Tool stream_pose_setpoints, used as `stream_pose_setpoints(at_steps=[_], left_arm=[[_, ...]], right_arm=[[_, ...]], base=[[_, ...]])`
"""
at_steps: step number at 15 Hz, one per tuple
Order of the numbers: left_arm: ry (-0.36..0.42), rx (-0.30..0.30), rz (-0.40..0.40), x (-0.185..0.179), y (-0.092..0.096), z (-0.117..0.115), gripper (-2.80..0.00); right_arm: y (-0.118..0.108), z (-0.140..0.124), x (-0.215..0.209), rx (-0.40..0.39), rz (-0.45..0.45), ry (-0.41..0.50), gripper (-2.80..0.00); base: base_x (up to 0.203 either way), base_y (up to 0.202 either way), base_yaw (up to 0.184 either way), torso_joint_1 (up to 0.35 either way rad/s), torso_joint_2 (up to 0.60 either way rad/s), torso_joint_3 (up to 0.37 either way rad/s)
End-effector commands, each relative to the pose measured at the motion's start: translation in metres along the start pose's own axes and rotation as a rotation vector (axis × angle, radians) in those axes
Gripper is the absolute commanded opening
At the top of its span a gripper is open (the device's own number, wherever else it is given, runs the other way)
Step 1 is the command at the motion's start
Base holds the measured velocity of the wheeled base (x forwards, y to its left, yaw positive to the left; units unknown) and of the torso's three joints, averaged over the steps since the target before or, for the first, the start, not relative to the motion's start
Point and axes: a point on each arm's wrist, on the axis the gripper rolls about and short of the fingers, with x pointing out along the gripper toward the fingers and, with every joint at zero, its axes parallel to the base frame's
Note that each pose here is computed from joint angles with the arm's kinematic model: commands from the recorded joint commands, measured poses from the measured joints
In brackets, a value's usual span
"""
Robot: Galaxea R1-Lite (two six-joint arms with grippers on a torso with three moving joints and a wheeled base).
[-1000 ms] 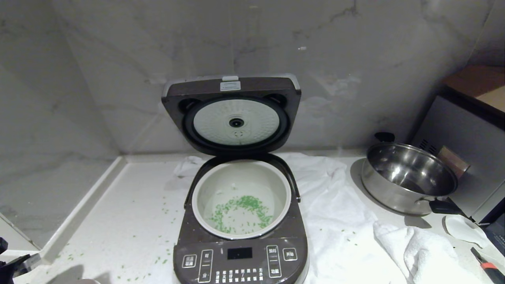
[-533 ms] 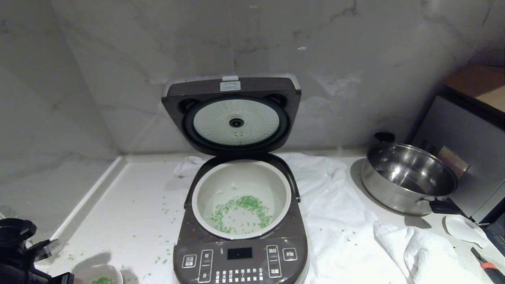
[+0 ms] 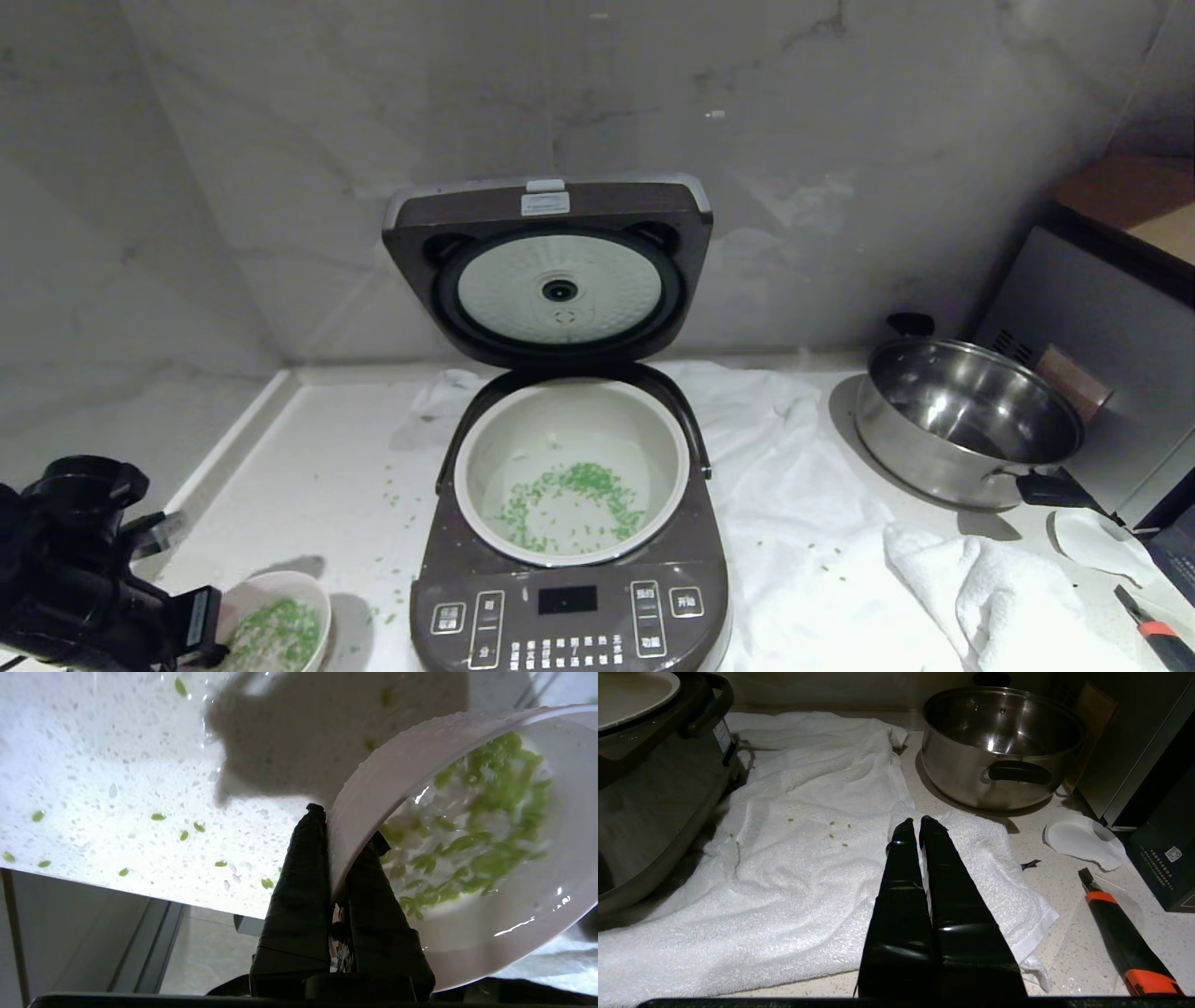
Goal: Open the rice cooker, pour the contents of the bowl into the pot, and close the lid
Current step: Pour the water from the bowl into the rice cooker
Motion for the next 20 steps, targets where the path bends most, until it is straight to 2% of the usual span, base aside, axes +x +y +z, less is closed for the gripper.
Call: stream_pose_setpoints(at_steps=[1,9,14,20], left_arm=[[0.009,0.015,-0.007,-0.008,-0.007,0.019,-2.80],[0.009,0.069,-0.028,-0.026,-0.037,0.064,-2.80],[0.006,0.105,-0.043,-0.041,-0.059,0.083,-2.80],[-0.016,0.136,-0.069,-0.065,-0.088,0.095,-2.80]], right_arm=[[0.000,0.000,0.000,-0.001,0.001,0.000,-2.80],[0.000,0.000,0.000,-0.001,0.001,0.000,-2.80],[0.000,0.000,0.000,-0.001,0.001,0.000,-2.80],[0.000,0.000,0.000,-0.001,0.001,0.000,-2.80]], base=[[0.000,0.000,0.000,0.000,0.00,0.000],[0.000,0.000,0.000,0.000,0.00,0.000],[0.000,0.000,0.000,0.000,0.00,0.000],[0.000,0.000,0.000,0.000,0.00,0.000]])
